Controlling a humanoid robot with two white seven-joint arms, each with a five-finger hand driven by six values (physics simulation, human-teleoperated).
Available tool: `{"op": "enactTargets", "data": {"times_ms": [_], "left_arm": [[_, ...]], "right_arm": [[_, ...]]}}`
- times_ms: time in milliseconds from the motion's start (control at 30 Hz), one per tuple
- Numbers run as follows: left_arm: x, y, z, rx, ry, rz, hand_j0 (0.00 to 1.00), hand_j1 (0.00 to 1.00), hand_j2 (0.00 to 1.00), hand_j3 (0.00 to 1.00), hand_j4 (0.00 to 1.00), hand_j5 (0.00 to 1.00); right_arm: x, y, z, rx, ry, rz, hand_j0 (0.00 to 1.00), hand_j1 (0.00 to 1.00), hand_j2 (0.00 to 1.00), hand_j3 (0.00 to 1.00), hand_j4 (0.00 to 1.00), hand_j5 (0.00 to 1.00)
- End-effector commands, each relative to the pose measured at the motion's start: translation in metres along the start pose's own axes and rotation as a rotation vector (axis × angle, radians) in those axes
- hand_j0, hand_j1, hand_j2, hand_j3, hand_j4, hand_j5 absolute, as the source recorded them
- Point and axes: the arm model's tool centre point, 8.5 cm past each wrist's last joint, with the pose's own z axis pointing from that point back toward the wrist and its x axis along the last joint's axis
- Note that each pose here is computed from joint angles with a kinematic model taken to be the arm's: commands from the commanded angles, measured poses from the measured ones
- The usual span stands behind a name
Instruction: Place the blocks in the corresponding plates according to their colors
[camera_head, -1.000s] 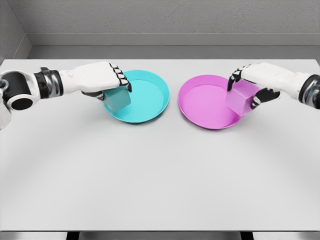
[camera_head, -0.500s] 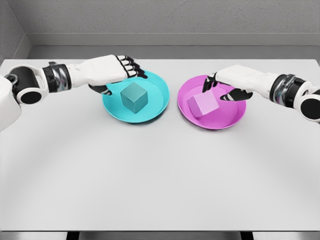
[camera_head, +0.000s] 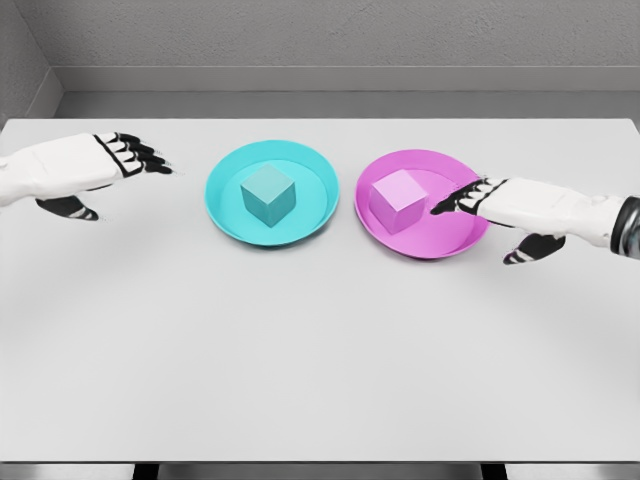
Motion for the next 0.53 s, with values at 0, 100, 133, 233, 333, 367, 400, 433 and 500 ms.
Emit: {"op": "enactTargets", "data": {"times_ms": [0,100,133,233,333,367,400,433,500], "left_arm": [[-0.007,0.007,0.015,0.004,0.03,-0.008,1.0,1.0,1.0,1.0,1.0,1.0],[-0.006,0.006,0.015,0.002,0.026,-0.009,1.0,1.0,1.0,1.0,1.0,1.0],[-0.005,0.007,0.014,0.003,0.024,-0.01,1.0,1.0,1.0,1.0,1.0,1.0],[-0.003,0.005,0.014,-0.002,0.018,-0.009,1.0,1.0,1.0,1.0,1.0,1.0],[0.0,0.004,0.012,-0.002,0.01,-0.009,1.0,1.0,1.0,1.0,1.0,1.0],[-0.001,0.004,0.013,-0.002,0.011,-0.01,1.0,1.0,1.0,1.0,1.0,1.0],[-0.001,0.004,0.013,-0.002,0.011,-0.01,1.0,1.0,1.0,1.0,1.0,1.0],[-0.001,0.004,0.013,-0.002,0.011,-0.01,1.0,1.0,1.0,1.0,1.0,1.0],[-0.001,0.004,0.013,-0.002,0.011,-0.01,1.0,1.0,1.0,1.0,1.0,1.0]], "right_arm": [[-0.004,-0.031,0.034,-0.06,-0.039,0.118,1.0,1.0,1.0,1.0,1.0,1.0],[-0.005,-0.022,0.044,-0.049,-0.055,0.123,1.0,1.0,1.0,1.0,1.0,1.0],[-0.005,-0.018,0.045,-0.041,-0.062,0.123,1.0,1.0,1.0,1.0,1.0,1.0],[-0.007,-0.014,0.045,-0.034,-0.061,0.114,1.0,1.0,1.0,1.0,1.0,1.0],[-0.006,-0.014,0.045,-0.034,-0.061,0.114,1.0,1.0,1.0,1.0,1.0,1.0],[-0.006,-0.014,0.045,-0.033,-0.061,0.114,1.0,1.0,1.0,1.0,1.0,1.0],[-0.006,-0.013,0.045,-0.033,-0.063,0.111,1.0,1.0,1.0,1.0,1.0,1.0],[-0.006,-0.013,0.045,-0.033,-0.061,0.111,1.0,1.0,1.0,1.0,1.0,1.0],[-0.006,-0.013,0.044,-0.033,-0.061,0.111,1.0,1.0,1.0,1.0,1.0,1.0]]}}
